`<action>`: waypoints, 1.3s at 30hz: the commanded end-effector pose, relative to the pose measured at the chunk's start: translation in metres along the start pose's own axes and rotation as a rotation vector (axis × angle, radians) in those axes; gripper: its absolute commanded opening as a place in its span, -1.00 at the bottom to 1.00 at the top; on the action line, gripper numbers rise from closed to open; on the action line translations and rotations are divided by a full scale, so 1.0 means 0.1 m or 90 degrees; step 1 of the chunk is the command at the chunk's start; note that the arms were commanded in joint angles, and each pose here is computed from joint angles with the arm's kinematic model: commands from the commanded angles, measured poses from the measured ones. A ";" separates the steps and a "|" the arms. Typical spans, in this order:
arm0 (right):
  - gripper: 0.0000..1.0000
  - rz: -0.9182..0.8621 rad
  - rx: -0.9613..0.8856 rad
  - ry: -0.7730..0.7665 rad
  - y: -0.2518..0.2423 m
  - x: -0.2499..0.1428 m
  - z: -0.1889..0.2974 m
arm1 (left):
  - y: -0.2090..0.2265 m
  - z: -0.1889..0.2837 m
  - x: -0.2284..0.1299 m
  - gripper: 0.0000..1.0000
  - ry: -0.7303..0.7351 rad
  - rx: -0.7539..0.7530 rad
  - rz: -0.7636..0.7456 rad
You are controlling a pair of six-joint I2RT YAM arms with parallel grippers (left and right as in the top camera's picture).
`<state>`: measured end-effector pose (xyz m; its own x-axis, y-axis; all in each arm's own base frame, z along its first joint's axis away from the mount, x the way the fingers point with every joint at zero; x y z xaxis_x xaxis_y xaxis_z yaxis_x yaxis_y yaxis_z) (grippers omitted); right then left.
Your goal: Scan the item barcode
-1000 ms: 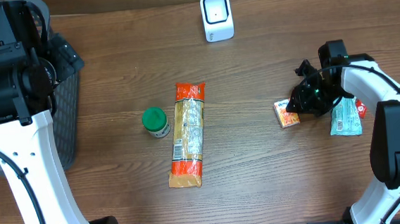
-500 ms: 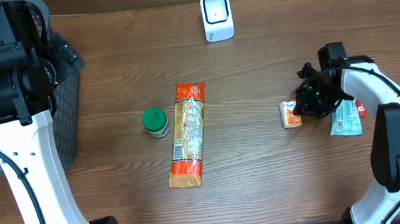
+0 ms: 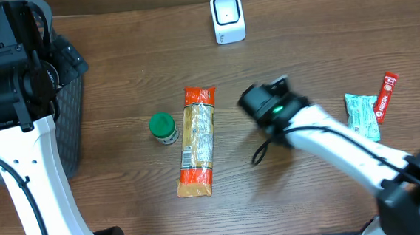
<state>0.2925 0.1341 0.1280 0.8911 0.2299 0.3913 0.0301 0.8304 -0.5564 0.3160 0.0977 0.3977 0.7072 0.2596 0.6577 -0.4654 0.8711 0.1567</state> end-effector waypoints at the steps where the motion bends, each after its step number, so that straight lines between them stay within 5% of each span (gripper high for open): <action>1: -0.93 0.038 -0.148 -0.078 -0.03 0.09 -0.07 | 0.03 -0.01 0.03 0.99 -0.003 0.009 -0.003; 39: -0.93 0.051 -0.122 0.039 0.21 -0.21 -0.61 | 0.03 -0.01 0.03 0.99 -0.003 0.009 -0.003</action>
<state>0.3043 0.1163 0.0674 0.9152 0.2565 0.3110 0.0479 0.6968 -0.7157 0.3160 0.0977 0.3977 0.7072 0.2596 0.6577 -0.4654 0.8711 0.1567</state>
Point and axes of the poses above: each gripper's point midway between its finger pads, its own z axis back along the fingers, its own y axis along the line the jaws close on, x = y × z, the point moved 3 cm from there along z, back along the fingers, and after that the axes turned 15 degrees about -z, right-handed, at the moved point
